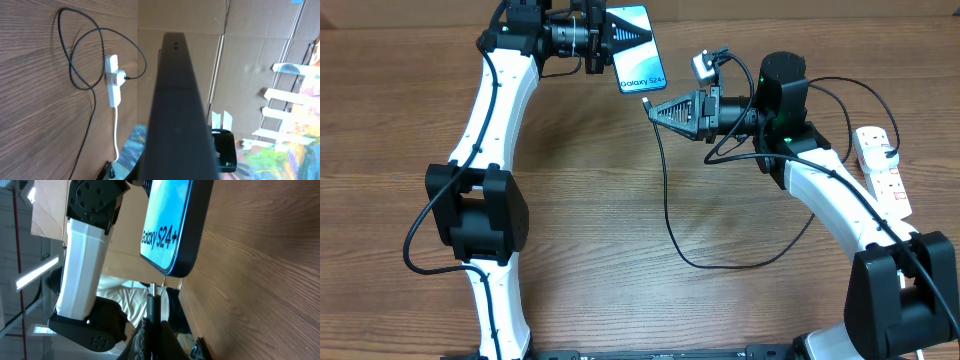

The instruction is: Plug charger to phone and switch on socket

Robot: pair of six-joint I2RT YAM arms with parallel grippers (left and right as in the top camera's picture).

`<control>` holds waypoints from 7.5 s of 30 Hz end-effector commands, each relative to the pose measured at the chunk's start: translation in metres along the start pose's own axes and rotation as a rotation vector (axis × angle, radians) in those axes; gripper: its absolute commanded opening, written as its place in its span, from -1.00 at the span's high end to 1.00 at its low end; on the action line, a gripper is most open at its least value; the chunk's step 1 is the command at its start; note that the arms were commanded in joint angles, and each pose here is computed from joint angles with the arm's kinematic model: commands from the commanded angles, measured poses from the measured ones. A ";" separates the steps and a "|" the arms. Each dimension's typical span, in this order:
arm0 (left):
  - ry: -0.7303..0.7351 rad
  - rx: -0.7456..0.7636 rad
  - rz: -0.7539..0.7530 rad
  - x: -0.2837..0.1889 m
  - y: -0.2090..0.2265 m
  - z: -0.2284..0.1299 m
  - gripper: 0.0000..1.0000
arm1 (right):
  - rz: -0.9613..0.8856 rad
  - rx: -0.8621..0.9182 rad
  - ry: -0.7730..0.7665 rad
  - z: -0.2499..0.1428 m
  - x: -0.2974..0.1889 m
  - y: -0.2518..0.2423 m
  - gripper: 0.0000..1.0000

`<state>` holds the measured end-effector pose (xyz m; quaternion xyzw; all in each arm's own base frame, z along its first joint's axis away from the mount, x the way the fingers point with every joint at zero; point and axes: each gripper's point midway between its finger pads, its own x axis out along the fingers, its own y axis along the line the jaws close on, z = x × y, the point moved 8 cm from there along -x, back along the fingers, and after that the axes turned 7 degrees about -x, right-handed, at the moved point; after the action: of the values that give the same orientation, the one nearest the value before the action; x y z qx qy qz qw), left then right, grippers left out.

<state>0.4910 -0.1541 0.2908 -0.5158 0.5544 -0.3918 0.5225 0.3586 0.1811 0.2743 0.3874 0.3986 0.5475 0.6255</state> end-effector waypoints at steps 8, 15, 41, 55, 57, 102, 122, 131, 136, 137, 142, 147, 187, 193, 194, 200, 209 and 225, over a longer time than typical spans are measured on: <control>0.044 0.123 -0.042 -0.003 -0.025 -0.015 0.92 | 0.032 -0.008 0.038 -0.003 0.000 0.006 0.92; 0.042 0.122 -0.041 -0.003 -0.025 -0.015 0.92 | 0.020 -0.008 0.021 -0.002 0.000 0.005 0.93; 0.069 0.112 -0.056 -0.003 -0.027 -0.017 0.92 | -0.032 -0.007 -0.057 0.006 0.000 0.001 0.93; 0.065 0.169 -0.051 0.001 -0.027 -0.018 0.92 | -0.022 -0.007 -0.042 0.004 0.000 0.001 0.93; 0.064 0.169 -0.047 0.003 -0.026 -0.018 0.92 | -0.012 -0.008 -0.027 0.003 0.000 0.002 0.93; 0.039 0.124 -0.046 -0.009 -0.024 -0.013 0.91 | -0.007 -0.008 -0.019 0.002 0.000 0.003 0.93; 0.045 0.088 -0.045 -0.007 -0.024 -0.014 0.92 | -0.016 -0.008 -0.033 0.003 0.000 0.002 0.93; 0.054 0.089 -0.043 -0.003 -0.025 -0.016 0.92 | -0.017 -0.008 -0.035 0.004 0.000 0.002 0.93; 0.051 0.121 -0.043 -0.003 -0.025 -0.016 0.91 | -0.018 -0.008 -0.035 0.003 0.000 0.002 0.93; 0.052 0.123 -0.043 -0.003 -0.025 -0.016 0.92 | -0.017 -0.008 -0.035 0.004 0.000 0.002 0.93; 0.054 0.122 -0.045 -0.003 -0.025 -0.016 0.91 | -0.018 -0.008 -0.035 0.004 0.000 0.002 0.93; 0.054 0.123 -0.045 -0.003 -0.025 -0.016 0.92 | -0.018 -0.008 -0.035 0.003 0.000 0.002 0.93; 0.053 0.062 -0.028 -0.002 -0.020 -0.018 0.92 | -0.016 -0.007 -0.032 0.003 0.001 0.002 0.93; 0.052 0.055 -0.028 -0.002 -0.020 -0.018 0.91 | -0.016 -0.008 -0.032 0.003 0.001 0.002 0.93; 0.052 0.055 -0.028 -0.002 -0.020 -0.018 0.91 | -0.016 -0.008 -0.032 0.003 0.001 0.002 0.93; 0.052 0.037 -0.027 -0.002 -0.020 -0.018 0.92 | -0.018 -0.008 -0.034 0.003 0.001 0.002 0.93; 0.058 0.032 -0.027 -0.001 -0.020 -0.019 0.92 | -0.020 -0.008 -0.038 0.004 0.001 0.002 0.93; 0.078 0.064 -0.029 0.007 -0.021 -0.023 0.92 | -0.056 0.018 -0.095 0.009 0.000 -0.002 0.93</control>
<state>0.4851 -0.1570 0.2871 -0.5103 0.5644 -0.3946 0.5151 0.3624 0.1807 0.2734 0.3961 0.3959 0.5308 0.6361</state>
